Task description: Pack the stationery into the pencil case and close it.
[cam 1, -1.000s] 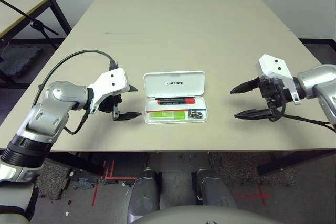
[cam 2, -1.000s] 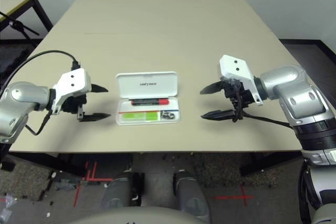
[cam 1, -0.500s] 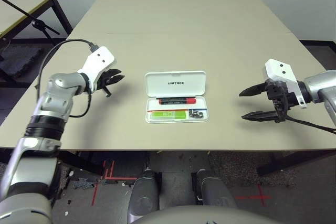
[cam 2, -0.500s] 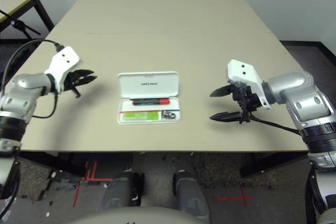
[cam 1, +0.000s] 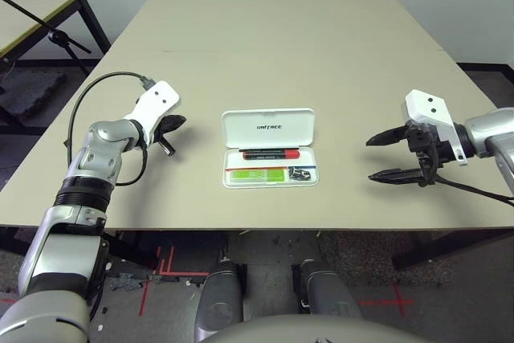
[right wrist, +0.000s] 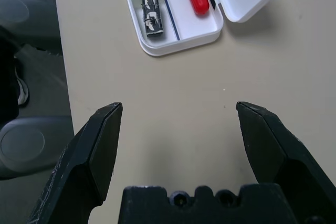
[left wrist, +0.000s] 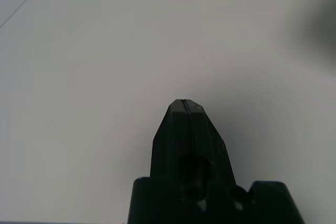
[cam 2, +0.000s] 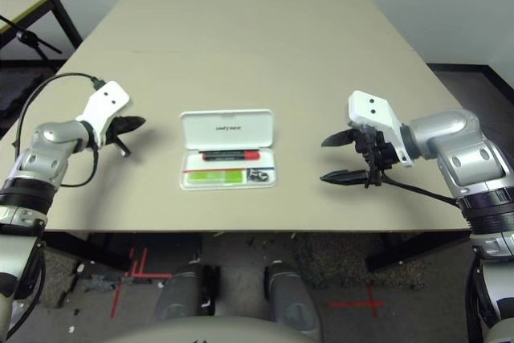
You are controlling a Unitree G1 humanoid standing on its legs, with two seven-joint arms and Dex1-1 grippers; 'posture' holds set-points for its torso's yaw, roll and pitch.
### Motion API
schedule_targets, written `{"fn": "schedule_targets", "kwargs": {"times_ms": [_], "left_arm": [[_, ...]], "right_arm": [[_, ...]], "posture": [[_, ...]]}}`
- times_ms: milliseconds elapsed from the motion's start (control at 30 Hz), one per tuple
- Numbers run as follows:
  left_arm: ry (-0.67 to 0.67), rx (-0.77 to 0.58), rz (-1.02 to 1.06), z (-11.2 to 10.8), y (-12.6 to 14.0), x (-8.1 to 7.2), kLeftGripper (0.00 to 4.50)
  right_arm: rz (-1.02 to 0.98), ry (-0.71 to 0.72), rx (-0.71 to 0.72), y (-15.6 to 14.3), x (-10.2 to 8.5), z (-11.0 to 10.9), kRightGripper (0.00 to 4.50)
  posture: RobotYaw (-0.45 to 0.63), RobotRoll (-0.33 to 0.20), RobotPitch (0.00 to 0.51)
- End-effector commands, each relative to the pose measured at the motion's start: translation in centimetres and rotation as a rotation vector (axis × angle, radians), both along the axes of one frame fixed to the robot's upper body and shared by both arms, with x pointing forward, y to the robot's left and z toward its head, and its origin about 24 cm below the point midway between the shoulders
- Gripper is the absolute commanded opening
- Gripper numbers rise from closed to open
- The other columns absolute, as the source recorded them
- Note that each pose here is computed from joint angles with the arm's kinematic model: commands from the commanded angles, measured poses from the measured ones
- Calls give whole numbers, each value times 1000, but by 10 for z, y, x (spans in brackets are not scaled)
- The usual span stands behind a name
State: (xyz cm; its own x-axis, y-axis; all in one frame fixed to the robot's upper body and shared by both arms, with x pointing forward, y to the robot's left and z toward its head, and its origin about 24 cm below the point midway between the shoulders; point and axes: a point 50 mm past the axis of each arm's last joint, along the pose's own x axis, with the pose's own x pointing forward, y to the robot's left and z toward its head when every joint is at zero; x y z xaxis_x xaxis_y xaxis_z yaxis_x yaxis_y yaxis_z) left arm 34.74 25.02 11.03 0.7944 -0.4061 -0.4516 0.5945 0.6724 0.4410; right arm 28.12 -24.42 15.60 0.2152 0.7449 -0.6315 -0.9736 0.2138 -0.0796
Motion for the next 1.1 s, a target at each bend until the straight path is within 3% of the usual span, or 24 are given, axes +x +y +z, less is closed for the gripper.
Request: {"fn": "schedule_targets", "kwargs": {"times_ms": [33,367,800,967,1100], "left_arm": [[2,-61,-8,2,-14,6,8],[7,-111,-188,3,-53,4,8],[85,-109,-500,10,-80,-37,8],[140,-91,-574,3,-95,-52,8],[167,-46,-568,-11,-103,-54,8]], "right_arm": [[8,-6,-5,2,0,0,4500],[6,-8,-5,3,-1,-2,4500],[2,-7,-11,2,-1,-4,4500],[4,-7,-14,3,-1,-5,4500],[8,-7,-17,5,0,-6,4500]], "posture": [[-14,0,41],[-29,0,45],[-24,0,52],[-22,0,52],[-21,0,51]]}}
